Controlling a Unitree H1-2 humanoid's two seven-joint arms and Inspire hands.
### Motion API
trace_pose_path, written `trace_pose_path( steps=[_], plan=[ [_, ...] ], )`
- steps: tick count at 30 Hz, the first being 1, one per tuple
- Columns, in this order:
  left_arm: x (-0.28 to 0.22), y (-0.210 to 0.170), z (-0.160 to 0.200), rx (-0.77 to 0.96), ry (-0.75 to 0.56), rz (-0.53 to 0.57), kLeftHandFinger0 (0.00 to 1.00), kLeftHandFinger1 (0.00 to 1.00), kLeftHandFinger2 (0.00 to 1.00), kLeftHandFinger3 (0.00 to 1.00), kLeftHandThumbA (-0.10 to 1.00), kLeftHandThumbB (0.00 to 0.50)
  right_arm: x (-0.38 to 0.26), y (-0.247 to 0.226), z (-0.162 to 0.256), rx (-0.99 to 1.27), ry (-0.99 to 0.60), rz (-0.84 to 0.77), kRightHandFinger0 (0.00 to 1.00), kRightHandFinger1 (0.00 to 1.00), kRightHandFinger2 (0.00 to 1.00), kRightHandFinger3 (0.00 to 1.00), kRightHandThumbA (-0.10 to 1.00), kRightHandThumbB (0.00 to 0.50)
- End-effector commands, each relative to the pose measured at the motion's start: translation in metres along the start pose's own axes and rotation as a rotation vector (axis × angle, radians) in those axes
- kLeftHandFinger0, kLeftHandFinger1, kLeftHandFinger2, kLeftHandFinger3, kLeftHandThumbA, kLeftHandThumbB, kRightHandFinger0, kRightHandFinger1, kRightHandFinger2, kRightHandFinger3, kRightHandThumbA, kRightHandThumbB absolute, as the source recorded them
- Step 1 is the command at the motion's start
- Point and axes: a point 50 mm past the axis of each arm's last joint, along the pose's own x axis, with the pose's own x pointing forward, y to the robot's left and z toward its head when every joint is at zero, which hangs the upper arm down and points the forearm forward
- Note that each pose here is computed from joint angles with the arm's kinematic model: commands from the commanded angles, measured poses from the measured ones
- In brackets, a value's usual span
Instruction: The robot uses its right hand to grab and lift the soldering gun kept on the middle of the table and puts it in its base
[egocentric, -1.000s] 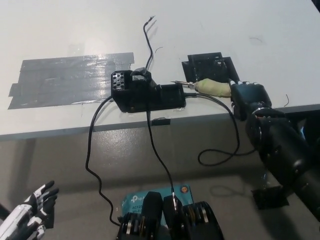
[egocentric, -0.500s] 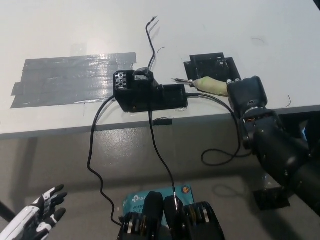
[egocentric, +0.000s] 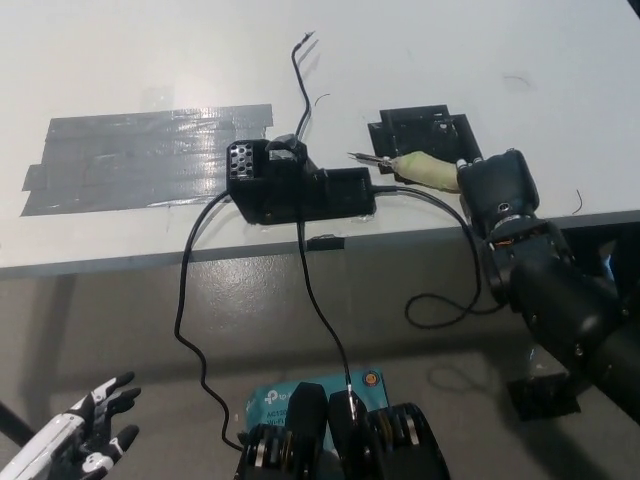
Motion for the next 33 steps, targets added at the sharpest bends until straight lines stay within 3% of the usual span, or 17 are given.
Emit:
trace_pose_path(
  steps=[1, 2, 3, 4, 7, 10, 11, 13, 15, 16, 17, 19, 24, 27, 29, 30, 33],
  plan=[
    [-0.004, 0.008, 0.006, 0.036, -0.019, -0.025, 1.0, 1.0, 1.0, 1.0, 0.61, 0.182, -0.012, 0.057, -0.004, 0.046, -0.053, 0.148, 0.04, 0.45, 0.72, 0.64, -0.06, 0.066],
    [-0.004, 0.008, 0.006, 0.036, -0.018, -0.026, 1.0, 1.0, 1.0, 1.0, 0.61, 0.182, -0.011, 0.057, -0.004, 0.051, -0.056, 0.143, 0.03, 0.44, 0.7, 0.64, -0.07, 0.067],
    [-0.004, 0.01, 0.005, 0.023, -0.025, -0.032, 1.0, 1.0, 1.0, 1.0, 0.61, 0.18, -0.011, 0.054, -0.007, 0.16, -0.065, 0.082, 0.0, 0.4, 0.65, 0.46, -0.05, 0.007],
    [-0.004, 0.011, 0.005, 0.02, -0.029, -0.035, 1.0, 1.0, 1.0, 1.0, 0.61, 0.179, -0.011, 0.051, -0.009, 0.199, -0.07, 0.054, 0.0, 0.37, 0.63, 0.39, -0.04, 0.0],
    [-0.004, 0.012, 0.004, 0.006, -0.018, -0.029, 1.0, 1.0, 1.0, 1.0, 0.6, 0.192, -0.011, 0.039, -0.015, 0.313, -0.068, 0.002, 0.02, 0.41, 0.66, 0.3, 0.01, 0.0],
    [-0.004, 0.013, 0.002, -0.006, -0.016, -0.026, 1.0, 1.0, 1.0, 1.0, 0.61, 0.203, -0.009, 0.021, -0.021, 0.52, -0.036, -0.012, 0.01, 0.45, 0.68, 0.2, -0.1, 0.0],
    [-0.004, 0.013, 0.003, -0.006, -0.024, -0.029, 1.0, 1.0, 1.0, 1.0, 0.62, 0.196, -0.009, 0.01, -0.025, 0.692, -0.003, -0.056, 0.0, 0.42, 0.64, 0.1, -0.1, 0.0],
    [-0.003, 0.013, 0.001, 0.0, -0.023, -0.03, 1.0, 1.0, 1.0, 1.0, 0.63, 0.196, -0.009, 0.001, -0.031, 0.956, 0.023, -0.069, 0.0, 0.4, 0.65, 0.02, -0.1, 0.0],
    [-0.004, 0.013, 0.001, -0.001, -0.019, -0.03, 1.0, 1.0, 1.0, 1.0, 0.63, 0.198, -0.008, -0.002, -0.034, 1.031, 0.038, -0.07, 0.0, 0.39, 0.63, 0.03, -0.1, 0.044],
    [-0.004, 0.013, 0.0, 0.0, -0.019, -0.032, 1.0, 1.0, 1.0, 1.0, 0.62, 0.191, -0.008, -0.006, -0.037, 1.13, 0.05, -0.078, 0.0, 0.38, 0.62, 0.03, -0.1, 0.153],
    [-0.004, 0.014, 0.0, -0.002, -0.018, -0.033, 1.0, 1.0, 1.0, 1.0, 0.62, 0.193, -0.008, -0.007, -0.041, 1.218, 0.03, -0.104, 0.0, 0.35, 0.59, 0.01, -0.1, 0.219],
    [-0.005, 0.013, 0.002, -0.003, -0.016, -0.033, 1.0, 1.0, 1.0, 1.0, 0.6, 0.18, -0.007, -0.007, -0.046, 1.275, 0.005, -0.146, 0.0, 0.29, 0.54, 0.01, -0.1, 0.277],
    [-0.004, 0.016, 0.002, 0.006, -0.022, -0.04, 1.0, 1.0, 1.0, 1.0, 0.58, 0.177, -0.004, -0.014, -0.058, 1.19, -0.001, -0.141, 0.0, 0.36, 0.64, 0.11, -0.1, 0.249],
    [-0.004, 0.016, 0.002, -0.005, -0.012, -0.036, 1.0, 1.0, 1.0, 1.0, 0.56, 0.201, -0.006, -0.017, -0.064, 1.15, -0.022, -0.163, 0.0, 0.29, 0.52, 0.09, -0.1, 0.262],
    [-0.004, 0.016, 0.003, -0.009, -0.008, -0.034, 1.0, 1.0, 1.0, 1.0, 0.54, 0.189, -0.01, -0.022, -0.068, 1.059, -0.058, -0.205, 0.0, 0.21, 0.44, 0.08, -0.1, 0.284],
    [-0.004, 0.016, 0.003, -0.004, -0.01, -0.037, 1.0, 1.0, 1.0, 1.0, 0.54, 0.178, -0.012, -0.024, -0.069, 0.994, -0.09, -0.235, 0.0, 0.2, 0.45, 0.09, -0.1, 0.285],
    [-0.005, 0.016, 0.004, -0.001, -0.011, -0.037, 1.0, 1.0, 1.0, 1.0, 0.53, 0.181, -0.016, -0.031, -0.072, 0.839, -0.157, -0.276, 0.0, 0.25, 0.58, 0.2, -0.1, 0.186]
  ],
)
